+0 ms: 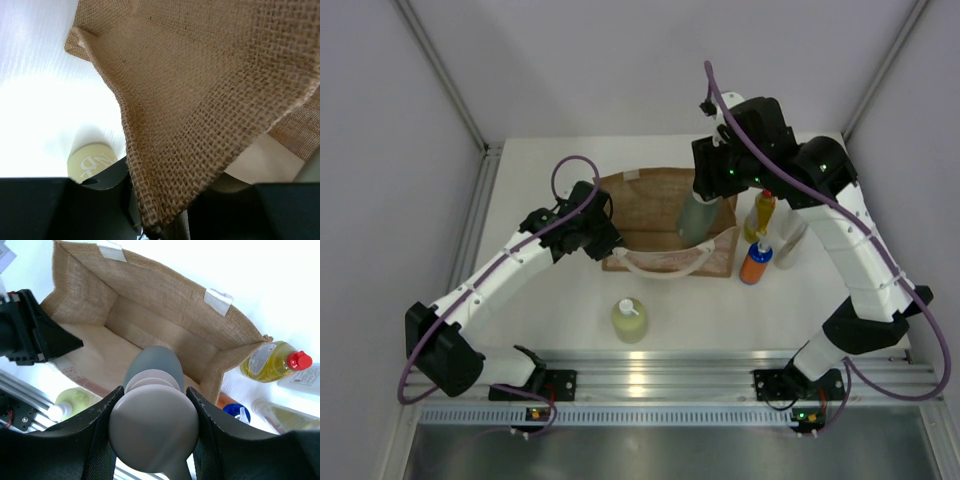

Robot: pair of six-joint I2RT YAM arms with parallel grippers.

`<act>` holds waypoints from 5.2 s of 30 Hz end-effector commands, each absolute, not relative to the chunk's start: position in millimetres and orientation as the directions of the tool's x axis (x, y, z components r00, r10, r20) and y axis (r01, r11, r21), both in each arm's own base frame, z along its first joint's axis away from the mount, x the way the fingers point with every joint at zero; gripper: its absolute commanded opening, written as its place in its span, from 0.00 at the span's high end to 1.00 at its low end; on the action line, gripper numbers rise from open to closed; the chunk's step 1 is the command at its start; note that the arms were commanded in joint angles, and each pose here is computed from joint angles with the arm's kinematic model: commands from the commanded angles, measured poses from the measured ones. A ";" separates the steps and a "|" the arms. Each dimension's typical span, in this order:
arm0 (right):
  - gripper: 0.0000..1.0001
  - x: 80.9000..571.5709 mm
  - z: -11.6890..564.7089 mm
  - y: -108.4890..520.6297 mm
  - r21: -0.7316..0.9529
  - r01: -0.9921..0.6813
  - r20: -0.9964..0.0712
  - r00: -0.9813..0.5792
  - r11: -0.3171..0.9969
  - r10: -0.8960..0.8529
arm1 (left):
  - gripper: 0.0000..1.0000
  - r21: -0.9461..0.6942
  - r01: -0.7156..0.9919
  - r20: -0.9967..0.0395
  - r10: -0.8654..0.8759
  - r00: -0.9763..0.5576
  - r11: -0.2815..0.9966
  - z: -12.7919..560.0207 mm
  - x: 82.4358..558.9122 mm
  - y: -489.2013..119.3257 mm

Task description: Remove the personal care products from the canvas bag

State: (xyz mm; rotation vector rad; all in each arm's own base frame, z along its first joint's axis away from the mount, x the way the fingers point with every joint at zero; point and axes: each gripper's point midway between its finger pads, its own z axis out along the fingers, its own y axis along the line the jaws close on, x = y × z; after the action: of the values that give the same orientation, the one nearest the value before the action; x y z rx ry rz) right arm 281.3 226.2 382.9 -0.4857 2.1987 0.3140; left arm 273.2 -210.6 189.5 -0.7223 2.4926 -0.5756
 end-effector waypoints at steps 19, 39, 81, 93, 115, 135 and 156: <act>1.00 230.8 495.7 173.0 0.118 -0.450 -0.951 -0.309 0.885 -0.030 | 0.63 -0.518 -0.402 -0.319 -0.607 -0.728 0.755 187.4 280.7 -212.1; 1.00 207.4 428.1 120.8 0.047 -0.329 -0.926 -0.369 0.943 -0.083 | 0.55 -0.532 -0.371 -0.334 -0.591 -0.734 0.761 197.8 285.6 -216.5; 0.35 218.6 239.7 169.1 0.183 -0.413 -0.911 -0.412 0.892 -0.004 | 0.36 -0.529 -0.320 -0.368 -0.552 -0.748 0.786 205.2 286.6 -216.3; 0.15 220.8 326.1 160.3 0.119 -0.440 -0.956 -0.293 0.890 -0.016 | 0.11 -0.548 -0.270 -0.412 -0.536 -0.736 0.792 226.2 292.6 -217.4; 0.01 269.9 376.3 186.0 0.142 -0.281 -0.912 -0.410 0.949 0.016 | 0.01 -0.504 -0.099 -0.610 -0.435 -0.663 0.858 297.5 276.6 -182.7; 0.01 229.2 414.2 59.9 -0.021 0.075 -0.926 -0.379 0.997 0.009 | 0.01 -0.017 -0.232 -0.924 -0.104 -0.368 0.972 383.0 270.4 -52.8; 0.01 149.0 392.4 -24.3 -0.086 0.141 -0.917 -0.398 0.986 -0.024 | 0.01 0.022 -0.292 -0.959 -0.062 -0.277 0.956 415.7 190.8 20.2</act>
State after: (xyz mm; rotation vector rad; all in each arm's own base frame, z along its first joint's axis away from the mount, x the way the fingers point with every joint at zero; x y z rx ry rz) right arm 169.7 -1.2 425.2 0.1407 1.8544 -0.0302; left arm 200.6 11.1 412.8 -0.2812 1.8401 0.1973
